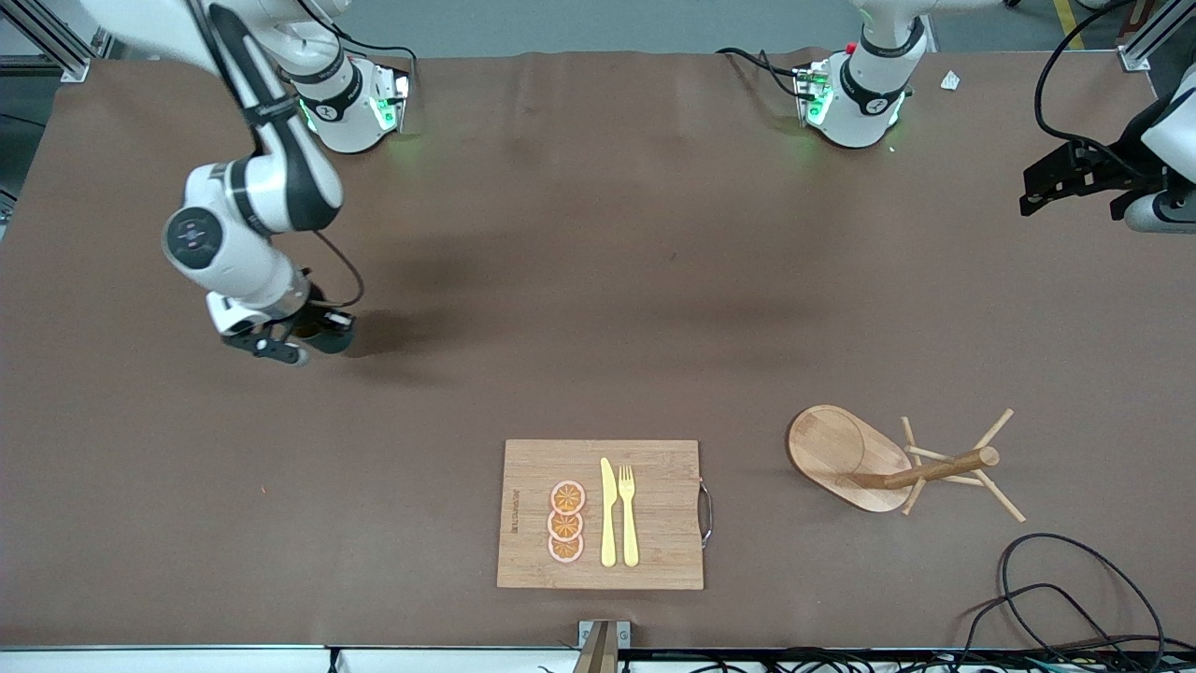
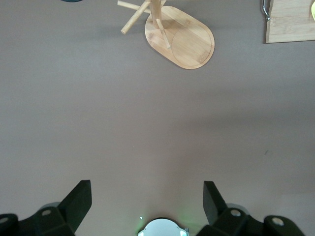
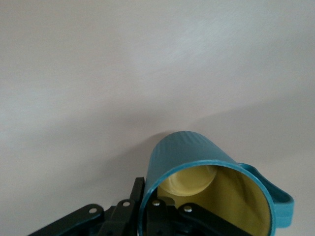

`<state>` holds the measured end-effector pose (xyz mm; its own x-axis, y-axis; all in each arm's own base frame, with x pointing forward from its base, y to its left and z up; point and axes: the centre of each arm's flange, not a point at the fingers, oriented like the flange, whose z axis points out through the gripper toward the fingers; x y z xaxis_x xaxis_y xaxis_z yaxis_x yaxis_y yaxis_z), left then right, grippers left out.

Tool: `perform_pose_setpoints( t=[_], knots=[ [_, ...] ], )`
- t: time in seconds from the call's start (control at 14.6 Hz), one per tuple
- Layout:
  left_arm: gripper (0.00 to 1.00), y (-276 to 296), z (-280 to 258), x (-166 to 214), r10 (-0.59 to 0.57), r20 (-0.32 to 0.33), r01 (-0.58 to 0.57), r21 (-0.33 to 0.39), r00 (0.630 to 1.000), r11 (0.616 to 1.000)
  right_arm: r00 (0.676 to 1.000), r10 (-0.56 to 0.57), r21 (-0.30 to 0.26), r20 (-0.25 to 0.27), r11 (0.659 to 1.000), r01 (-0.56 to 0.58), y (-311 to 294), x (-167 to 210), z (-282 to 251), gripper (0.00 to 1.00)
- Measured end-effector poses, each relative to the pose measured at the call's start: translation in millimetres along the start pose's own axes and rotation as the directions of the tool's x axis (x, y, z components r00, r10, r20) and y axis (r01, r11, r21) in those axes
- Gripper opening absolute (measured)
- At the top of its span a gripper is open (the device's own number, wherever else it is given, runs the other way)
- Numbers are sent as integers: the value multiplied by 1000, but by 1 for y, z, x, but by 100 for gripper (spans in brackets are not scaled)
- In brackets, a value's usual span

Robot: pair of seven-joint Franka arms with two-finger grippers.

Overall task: Pass cup and hang on rack
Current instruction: 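Carry the teal mug with the right gripper toward the table middle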

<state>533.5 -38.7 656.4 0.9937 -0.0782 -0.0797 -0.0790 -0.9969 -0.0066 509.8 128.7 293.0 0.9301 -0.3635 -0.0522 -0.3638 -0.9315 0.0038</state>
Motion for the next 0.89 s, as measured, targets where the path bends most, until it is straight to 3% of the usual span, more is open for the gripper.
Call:
perform_pose_setpoints(
  t=[0.41,0.89],
  knots=[
    [100,2,2,1,2,6,-2,0,1000,1000,974,226,54,-32,973,-224,-121,-62,-48,5],
    [100,3,6,3,3,12,-3,0,1000,1000,888,459,106,21,882,-459,-260,-123,-36,5]
  ],
)
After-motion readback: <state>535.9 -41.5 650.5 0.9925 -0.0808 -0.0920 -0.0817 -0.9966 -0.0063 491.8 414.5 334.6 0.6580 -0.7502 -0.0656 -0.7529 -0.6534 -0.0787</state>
